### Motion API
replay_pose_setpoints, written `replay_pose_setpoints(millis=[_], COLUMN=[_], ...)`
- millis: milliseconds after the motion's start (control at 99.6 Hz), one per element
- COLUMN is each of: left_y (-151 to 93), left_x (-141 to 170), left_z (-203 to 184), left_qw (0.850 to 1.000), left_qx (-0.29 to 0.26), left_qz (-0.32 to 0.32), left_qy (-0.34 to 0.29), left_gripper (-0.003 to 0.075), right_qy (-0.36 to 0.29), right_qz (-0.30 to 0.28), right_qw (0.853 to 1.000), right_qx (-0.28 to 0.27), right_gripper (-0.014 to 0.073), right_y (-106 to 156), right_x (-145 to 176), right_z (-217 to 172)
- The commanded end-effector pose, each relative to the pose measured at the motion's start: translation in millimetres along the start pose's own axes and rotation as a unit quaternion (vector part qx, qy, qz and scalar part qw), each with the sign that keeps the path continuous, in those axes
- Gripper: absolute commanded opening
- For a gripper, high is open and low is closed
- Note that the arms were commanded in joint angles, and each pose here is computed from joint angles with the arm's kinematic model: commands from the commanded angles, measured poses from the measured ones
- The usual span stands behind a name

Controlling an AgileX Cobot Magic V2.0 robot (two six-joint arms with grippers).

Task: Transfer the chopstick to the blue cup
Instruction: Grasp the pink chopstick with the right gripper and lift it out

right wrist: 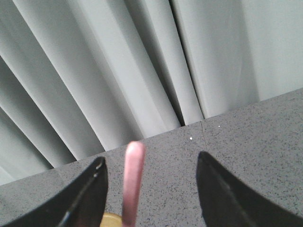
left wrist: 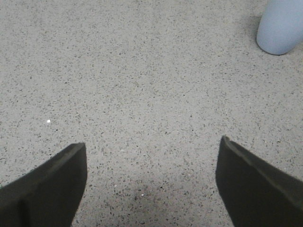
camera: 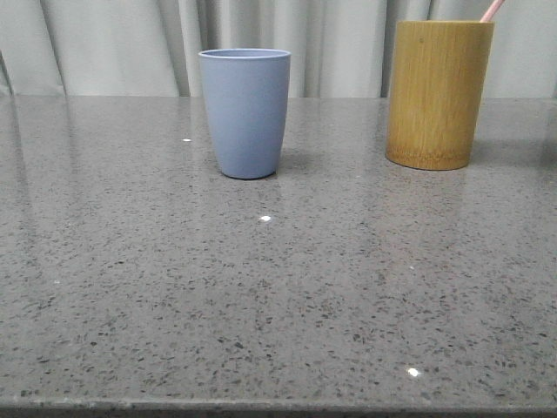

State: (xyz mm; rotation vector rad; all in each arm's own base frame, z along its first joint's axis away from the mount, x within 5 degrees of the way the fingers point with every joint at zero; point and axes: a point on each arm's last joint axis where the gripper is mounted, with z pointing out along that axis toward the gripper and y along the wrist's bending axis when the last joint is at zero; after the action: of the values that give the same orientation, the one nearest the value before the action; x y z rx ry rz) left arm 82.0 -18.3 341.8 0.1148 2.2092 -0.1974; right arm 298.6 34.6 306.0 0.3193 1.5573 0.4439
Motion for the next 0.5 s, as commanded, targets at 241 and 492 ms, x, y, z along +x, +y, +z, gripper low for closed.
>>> replay_pose_setpoints(millis=[241,492], left_y=[-1.6,-1.6], left_x=[-10.6,-10.2], left_z=[-4.5,-4.5], left_qw=[0.999,0.999], left_qx=[0.006,0.006], left_qz=[-0.008,-0.008], left_qy=[-0.039,-0.037], left_gripper=[0.0536,0.0536], right_qy=[-0.077,-0.101], right_qz=[0.002,0.023], right_qw=[0.996,0.993], right_qx=[-0.044,-0.06], right_gripper=[0.0274,-0.0009], right_y=[14.5,18.0], right_x=[-23.0,-27.0], right_z=[-0.5,-1.6])
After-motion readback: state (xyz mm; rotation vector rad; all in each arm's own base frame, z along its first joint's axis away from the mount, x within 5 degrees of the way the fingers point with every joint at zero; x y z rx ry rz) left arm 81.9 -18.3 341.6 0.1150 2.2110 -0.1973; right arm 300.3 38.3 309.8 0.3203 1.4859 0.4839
